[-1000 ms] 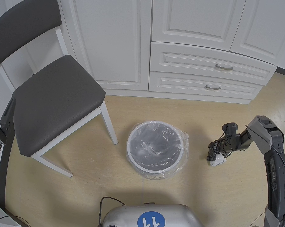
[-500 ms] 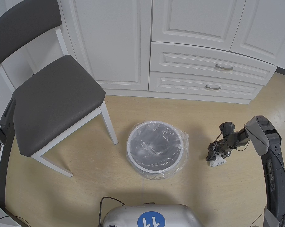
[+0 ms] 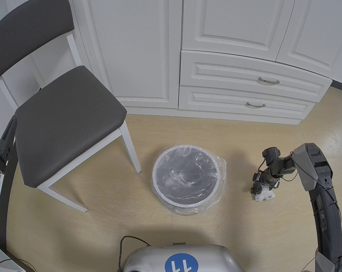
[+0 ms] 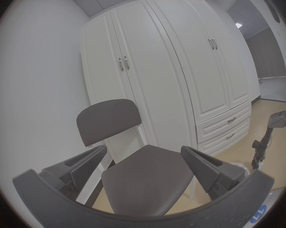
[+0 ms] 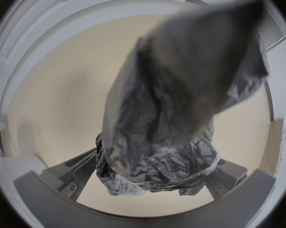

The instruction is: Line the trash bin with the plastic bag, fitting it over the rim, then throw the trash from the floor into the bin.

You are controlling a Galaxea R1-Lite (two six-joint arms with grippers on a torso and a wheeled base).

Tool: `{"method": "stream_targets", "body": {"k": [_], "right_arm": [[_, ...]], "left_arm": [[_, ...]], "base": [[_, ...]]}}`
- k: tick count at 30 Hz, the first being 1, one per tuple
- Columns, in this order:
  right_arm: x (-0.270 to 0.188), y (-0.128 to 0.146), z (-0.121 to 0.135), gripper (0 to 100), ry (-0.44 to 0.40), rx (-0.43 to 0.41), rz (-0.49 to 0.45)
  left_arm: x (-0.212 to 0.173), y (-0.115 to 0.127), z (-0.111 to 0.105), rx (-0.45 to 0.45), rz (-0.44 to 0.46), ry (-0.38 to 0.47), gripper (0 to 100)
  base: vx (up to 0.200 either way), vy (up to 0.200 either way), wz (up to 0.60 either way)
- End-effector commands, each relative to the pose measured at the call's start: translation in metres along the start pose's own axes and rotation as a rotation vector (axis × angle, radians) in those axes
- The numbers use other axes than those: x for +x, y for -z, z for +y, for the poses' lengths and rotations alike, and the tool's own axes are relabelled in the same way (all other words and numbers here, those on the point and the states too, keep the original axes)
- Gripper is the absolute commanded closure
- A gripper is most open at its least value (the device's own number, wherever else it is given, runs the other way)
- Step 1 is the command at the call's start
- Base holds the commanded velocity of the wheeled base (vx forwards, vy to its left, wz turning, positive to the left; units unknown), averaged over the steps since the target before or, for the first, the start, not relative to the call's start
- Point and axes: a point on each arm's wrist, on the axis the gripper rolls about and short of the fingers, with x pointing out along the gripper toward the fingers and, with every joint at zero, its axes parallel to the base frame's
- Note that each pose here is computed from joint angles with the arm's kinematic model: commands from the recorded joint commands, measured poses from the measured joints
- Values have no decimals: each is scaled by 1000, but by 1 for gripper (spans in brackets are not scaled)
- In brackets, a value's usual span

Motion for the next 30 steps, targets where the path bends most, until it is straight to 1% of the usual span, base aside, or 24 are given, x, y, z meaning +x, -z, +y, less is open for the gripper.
{"method": "stream_targets", "body": {"k": [1,8,9,17,24,27,30], "right_arm": [[11,3,-2,0,25,2,12],[11,3,-2,0,24,9,10],[11,3,-2,100,24,12,10],[12,4,-2,100,27,18,9],[6,0,-3,100,64,25,-19],[-10,-9,-2,100,50,47,-29],[-27,-15,-3,100,35,48,-30]], "left_arm": [[0,0,0,-1,0,0,0],[0,0,0,-1,2,0,0],[0,0,0,-1,2,0,0],[0,1,0,-1,3,1,0],[0,1,0,0,6,2,0],[0,1,0,2,6,2,0],[0,1,-1,-1,4,3,0]], "base": [[0,0,0],[0,0,0],[0,0,0],[0,0,0],[0,0,0],[0,0,0],[0,0,0]]}}
